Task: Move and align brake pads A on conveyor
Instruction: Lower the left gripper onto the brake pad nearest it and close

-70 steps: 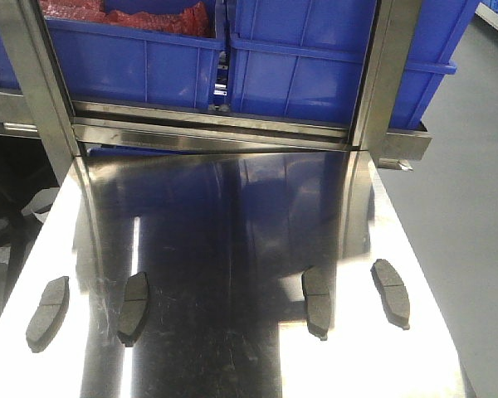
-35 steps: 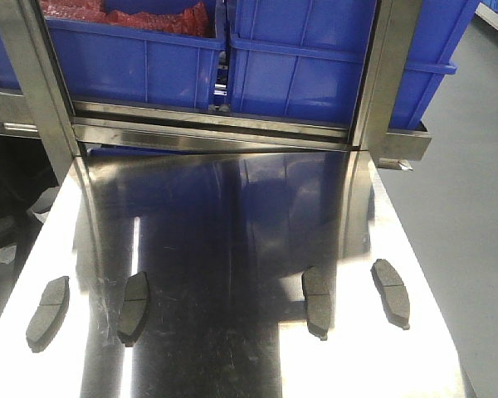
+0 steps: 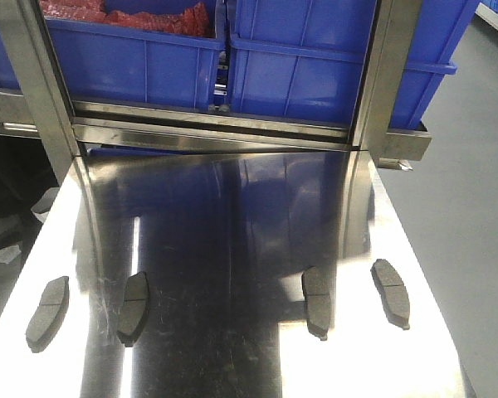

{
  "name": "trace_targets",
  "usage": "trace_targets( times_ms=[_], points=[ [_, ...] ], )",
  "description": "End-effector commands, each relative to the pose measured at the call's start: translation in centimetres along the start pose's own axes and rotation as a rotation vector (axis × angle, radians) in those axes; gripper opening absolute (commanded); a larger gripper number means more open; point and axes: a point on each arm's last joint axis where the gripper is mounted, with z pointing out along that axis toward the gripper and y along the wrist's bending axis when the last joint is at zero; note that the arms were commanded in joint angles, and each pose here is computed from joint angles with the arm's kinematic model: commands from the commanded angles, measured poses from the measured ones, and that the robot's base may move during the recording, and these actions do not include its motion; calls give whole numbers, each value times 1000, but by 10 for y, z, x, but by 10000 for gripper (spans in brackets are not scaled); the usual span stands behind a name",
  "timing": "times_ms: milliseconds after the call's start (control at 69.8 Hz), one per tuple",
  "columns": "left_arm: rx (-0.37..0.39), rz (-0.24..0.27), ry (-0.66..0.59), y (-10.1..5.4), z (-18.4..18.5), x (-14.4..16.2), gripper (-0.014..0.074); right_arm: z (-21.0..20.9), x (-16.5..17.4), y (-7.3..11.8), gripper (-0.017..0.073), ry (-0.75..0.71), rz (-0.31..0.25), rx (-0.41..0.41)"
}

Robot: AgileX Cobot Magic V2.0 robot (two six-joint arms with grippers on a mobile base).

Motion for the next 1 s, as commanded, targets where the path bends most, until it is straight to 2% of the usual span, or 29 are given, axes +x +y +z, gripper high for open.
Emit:
trace_targets(
  times_ms=[0, 158, 215, 315, 501, 673, 988],
  points=[
    [10, -19, -46, -1, 1, -25, 517, 0, -6, 0, -5, -77, -5, 4],
    [35, -14, 28, -1, 21, -47, 582, 0, -6, 0, -5, -75, -5, 4],
    [62, 6, 66, -3, 30, -53, 596, 0, -6, 0, -5, -75, -5, 4],
    [77, 27, 129, -6, 49, -60, 596, 0, -6, 0, -5, -75, -5, 4],
    [77, -2, 225, -3, 84, -74, 593, 0, -6, 0, -5, -75, -5, 4],
    [59, 17, 276, 0, 109, -87, 593, 0, -6, 0, -5, -75, -5, 4],
    [51, 17, 405, 5, 155, -81, 593, 0, -6, 0, -5, -75, -5, 4]
  ],
)
